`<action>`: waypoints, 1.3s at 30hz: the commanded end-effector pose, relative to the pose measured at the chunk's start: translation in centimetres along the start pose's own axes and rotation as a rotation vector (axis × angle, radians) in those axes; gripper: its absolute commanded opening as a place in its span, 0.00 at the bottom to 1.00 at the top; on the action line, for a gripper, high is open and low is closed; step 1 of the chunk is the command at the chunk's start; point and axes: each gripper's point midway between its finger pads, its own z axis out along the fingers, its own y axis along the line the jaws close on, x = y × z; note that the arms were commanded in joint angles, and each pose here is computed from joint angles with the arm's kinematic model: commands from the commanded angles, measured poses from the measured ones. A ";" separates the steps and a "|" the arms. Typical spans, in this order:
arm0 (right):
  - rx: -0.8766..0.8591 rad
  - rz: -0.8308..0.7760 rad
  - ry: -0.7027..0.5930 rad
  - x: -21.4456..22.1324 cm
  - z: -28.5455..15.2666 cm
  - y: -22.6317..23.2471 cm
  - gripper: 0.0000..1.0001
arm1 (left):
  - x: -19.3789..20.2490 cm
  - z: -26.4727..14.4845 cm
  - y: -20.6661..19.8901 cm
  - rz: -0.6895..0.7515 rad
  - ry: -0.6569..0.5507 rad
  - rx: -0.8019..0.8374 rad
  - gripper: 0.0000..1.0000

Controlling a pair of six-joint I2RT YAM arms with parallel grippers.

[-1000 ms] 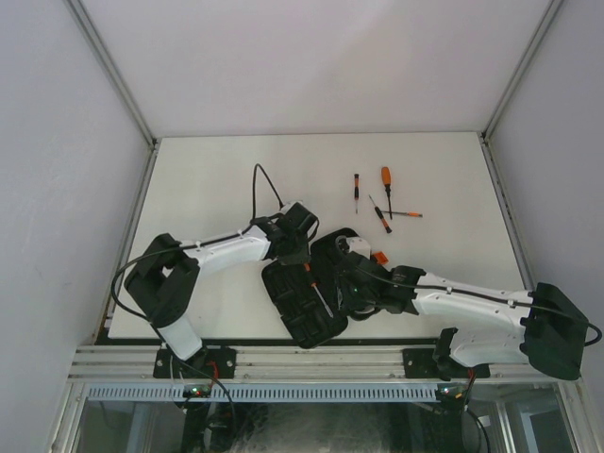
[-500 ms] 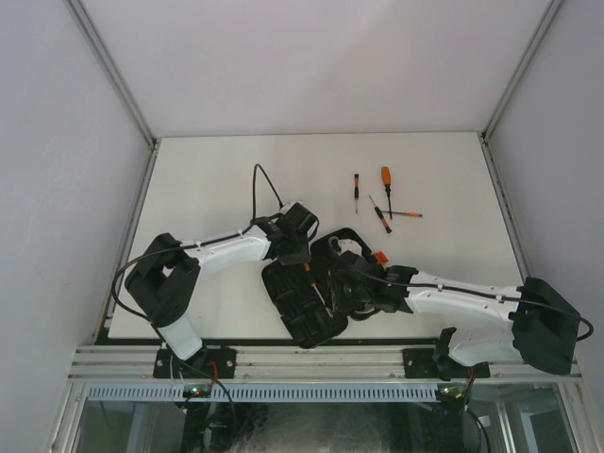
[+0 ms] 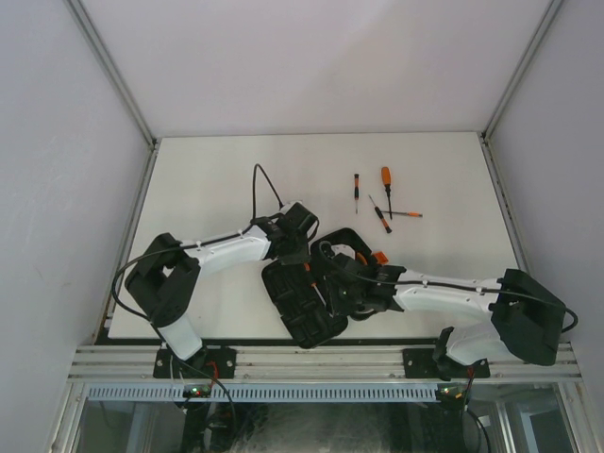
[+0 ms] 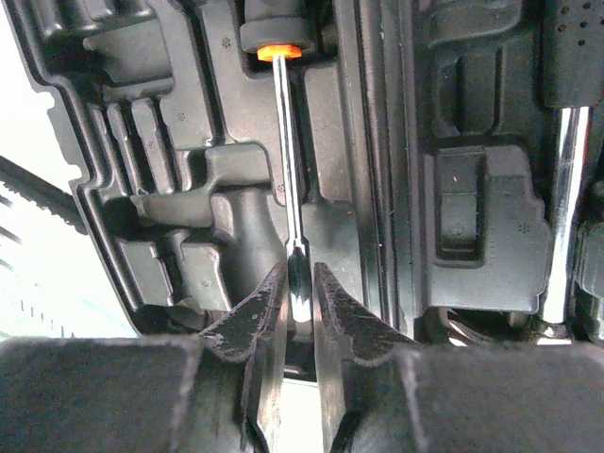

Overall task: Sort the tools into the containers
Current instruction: Adjust the screwdriver in the storage box.

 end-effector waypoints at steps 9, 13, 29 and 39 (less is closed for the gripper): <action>0.079 -0.053 -0.009 -0.6 0.7 -0.2 0.00 | -0.5 0.2 -0.2 -0.009 -0.009 -0.009 0.31; 0.107 -0.055 0.007 -0.2 0.9 -0.8 0.00 | -0.3 0.3 -0.2 -0.006 -0.002 -0.012 0.30; 0.194 -0.069 -0.010 -0.5 0.1 -2.9 0.00 | -0.3 0.4 -0.2 -0.002 -0.001 -0.013 0.29; 0.200 -0.067 0.073 1.1 1.3 -3.1 0.00 | 0.0 0.8 -0.2 0.012 0.011 -0.011 0.25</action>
